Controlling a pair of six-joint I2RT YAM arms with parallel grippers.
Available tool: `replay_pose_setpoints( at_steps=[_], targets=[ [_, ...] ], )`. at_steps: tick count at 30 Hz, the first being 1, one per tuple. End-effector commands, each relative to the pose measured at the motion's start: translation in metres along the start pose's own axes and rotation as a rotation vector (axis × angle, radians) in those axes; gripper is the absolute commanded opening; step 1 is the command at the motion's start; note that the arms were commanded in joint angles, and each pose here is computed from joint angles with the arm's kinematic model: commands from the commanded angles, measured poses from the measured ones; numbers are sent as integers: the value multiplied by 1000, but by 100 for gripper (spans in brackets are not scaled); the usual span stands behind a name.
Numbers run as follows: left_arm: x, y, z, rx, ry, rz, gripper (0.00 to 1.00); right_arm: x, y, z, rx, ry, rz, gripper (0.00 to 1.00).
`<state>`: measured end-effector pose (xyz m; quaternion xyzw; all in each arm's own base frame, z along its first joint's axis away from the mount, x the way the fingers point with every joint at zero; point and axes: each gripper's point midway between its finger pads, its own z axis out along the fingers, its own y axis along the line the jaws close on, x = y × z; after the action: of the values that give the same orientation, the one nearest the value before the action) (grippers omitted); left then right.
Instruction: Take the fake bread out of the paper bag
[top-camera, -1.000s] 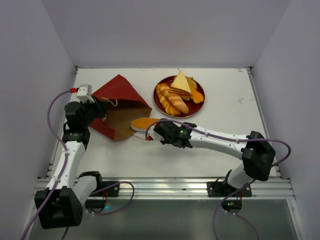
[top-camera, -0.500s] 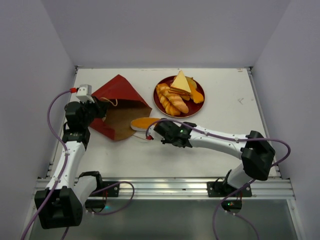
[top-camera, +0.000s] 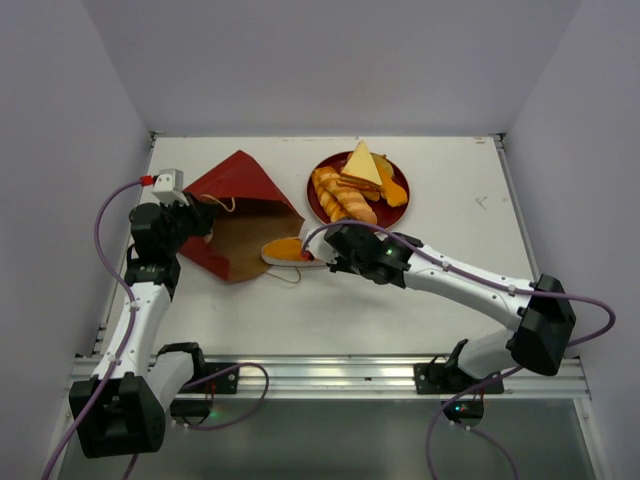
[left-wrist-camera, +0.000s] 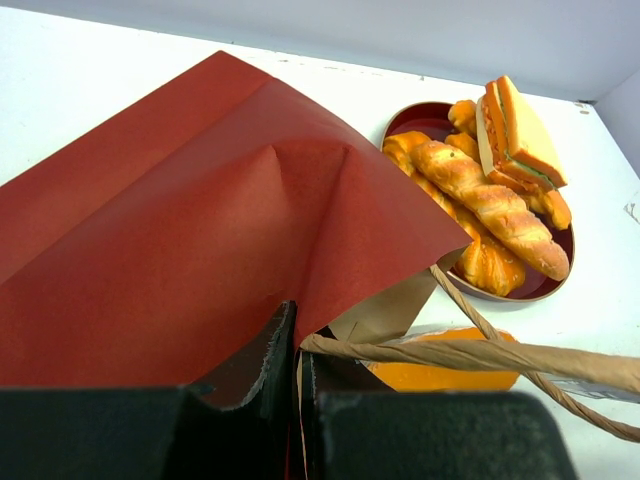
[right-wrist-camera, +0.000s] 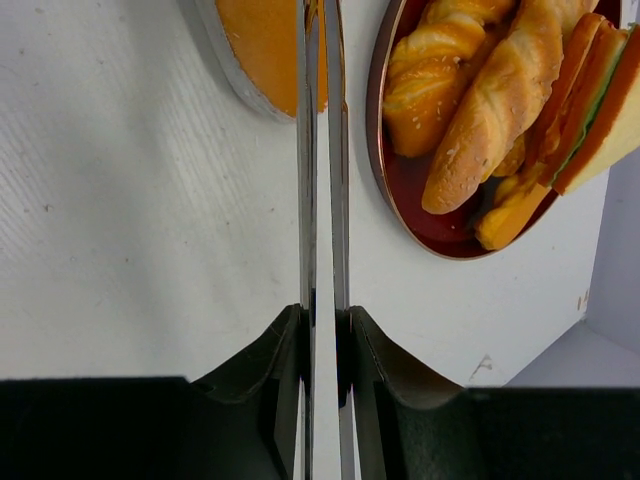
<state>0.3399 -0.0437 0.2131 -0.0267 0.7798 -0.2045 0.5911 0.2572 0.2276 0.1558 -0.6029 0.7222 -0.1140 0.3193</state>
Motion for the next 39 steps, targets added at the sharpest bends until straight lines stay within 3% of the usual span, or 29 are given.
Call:
replay_pose_setpoints(
  at_steps=[1,7,13,18,33,39],
  targets=[
    [-6,-3,-1,20,-28,18,9,-5,-2,-4,-10,-36,19,1],
    [-7,-4,-1,26,-31,20,9,21,-3,-5,-45,-4,51,24],
    [-6,-4,-1,25,-28,17,9,42,-13,-13,-74,-8,136,33],
    [-5,-3,-1,24,-25,16,9,50,-21,-21,-178,-62,329,34],
    [-4,-4,0,28,-22,15,9,30,37,-54,-832,-221,853,41],
    [-4,-4,0,28,-23,17,9,47,39,-46,-907,-198,982,47]
  ],
)
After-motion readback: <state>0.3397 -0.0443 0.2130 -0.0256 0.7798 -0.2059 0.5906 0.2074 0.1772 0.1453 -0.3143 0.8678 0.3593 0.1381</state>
